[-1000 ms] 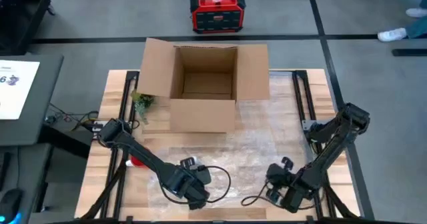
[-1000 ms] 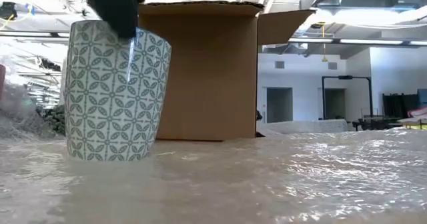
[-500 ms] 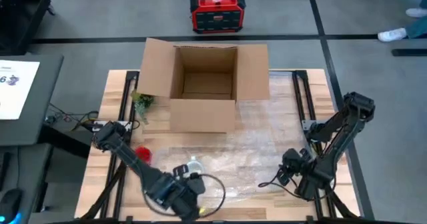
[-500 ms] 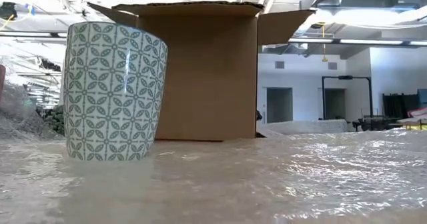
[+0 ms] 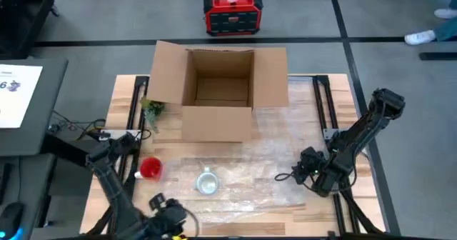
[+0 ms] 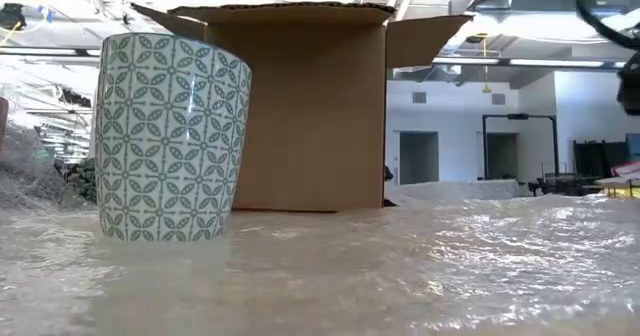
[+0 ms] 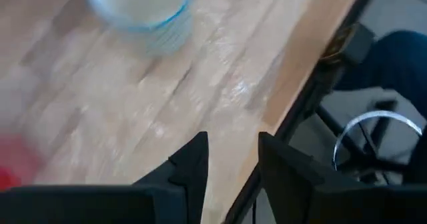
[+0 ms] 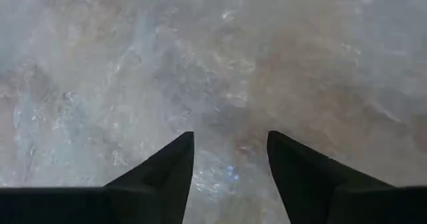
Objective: Wrap mug
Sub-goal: Pack the white mug with the bubble wrap
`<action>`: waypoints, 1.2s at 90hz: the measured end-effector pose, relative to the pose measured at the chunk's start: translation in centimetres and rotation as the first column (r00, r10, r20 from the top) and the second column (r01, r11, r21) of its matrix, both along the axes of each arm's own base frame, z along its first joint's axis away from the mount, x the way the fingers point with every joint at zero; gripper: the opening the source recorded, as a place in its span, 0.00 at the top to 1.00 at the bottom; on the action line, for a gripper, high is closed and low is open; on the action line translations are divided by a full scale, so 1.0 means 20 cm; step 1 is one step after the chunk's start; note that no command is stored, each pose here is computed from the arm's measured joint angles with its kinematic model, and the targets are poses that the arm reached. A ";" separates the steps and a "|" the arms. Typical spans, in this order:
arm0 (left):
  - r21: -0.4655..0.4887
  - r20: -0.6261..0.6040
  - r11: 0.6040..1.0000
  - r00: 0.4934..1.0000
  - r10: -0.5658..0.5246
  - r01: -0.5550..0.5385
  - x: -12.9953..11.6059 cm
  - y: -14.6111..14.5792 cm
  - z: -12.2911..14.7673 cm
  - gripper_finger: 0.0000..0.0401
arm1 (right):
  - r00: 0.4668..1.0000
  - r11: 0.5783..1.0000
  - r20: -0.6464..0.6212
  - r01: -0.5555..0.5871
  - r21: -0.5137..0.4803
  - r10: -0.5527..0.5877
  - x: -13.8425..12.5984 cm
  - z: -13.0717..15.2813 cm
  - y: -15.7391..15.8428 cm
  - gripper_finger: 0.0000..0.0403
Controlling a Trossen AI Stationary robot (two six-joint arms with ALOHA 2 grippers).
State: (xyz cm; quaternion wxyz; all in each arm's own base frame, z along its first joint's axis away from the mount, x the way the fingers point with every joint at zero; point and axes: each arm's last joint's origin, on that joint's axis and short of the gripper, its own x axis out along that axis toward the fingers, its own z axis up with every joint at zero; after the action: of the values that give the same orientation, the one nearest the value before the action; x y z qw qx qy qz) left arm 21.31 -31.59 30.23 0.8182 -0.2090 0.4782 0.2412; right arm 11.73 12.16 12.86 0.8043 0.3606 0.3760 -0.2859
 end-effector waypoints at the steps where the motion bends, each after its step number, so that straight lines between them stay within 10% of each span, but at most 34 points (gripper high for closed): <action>1: -0.001 0.005 1.000 1.000 0.008 -0.008 -0.01 0.00 0.00 0.73 | 1.000 1.000 0.004 -0.005 0.002 0.005 0.00 0.00 0.00 0.57; 44: 0.013 0.010 0.980 0.980 0.197 -0.197 -0.25 -0.08 -0.31 0.73 | 0.985 0.993 0.130 -0.117 0.012 0.114 0.10 0.10 -0.03 0.68; 70: 0.076 -0.102 0.984 0.981 0.166 -0.159 -0.27 -0.03 -0.49 0.73 | 0.931 0.971 0.283 -0.238 -0.007 0.230 0.18 0.24 0.01 0.98; 108: 0.253 -0.142 0.966 0.986 0.083 -0.045 -0.08 0.12 -0.48 0.73 | 0.703 0.901 0.566 -0.370 -0.227 0.431 0.45 0.78 0.10 1.00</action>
State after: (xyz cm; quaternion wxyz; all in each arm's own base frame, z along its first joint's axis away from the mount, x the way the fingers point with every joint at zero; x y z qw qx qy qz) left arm 19.79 -29.11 20.65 0.7910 -0.1012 0.4980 0.3407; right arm 20.75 14.10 28.37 0.9403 0.3028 0.1551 0.0082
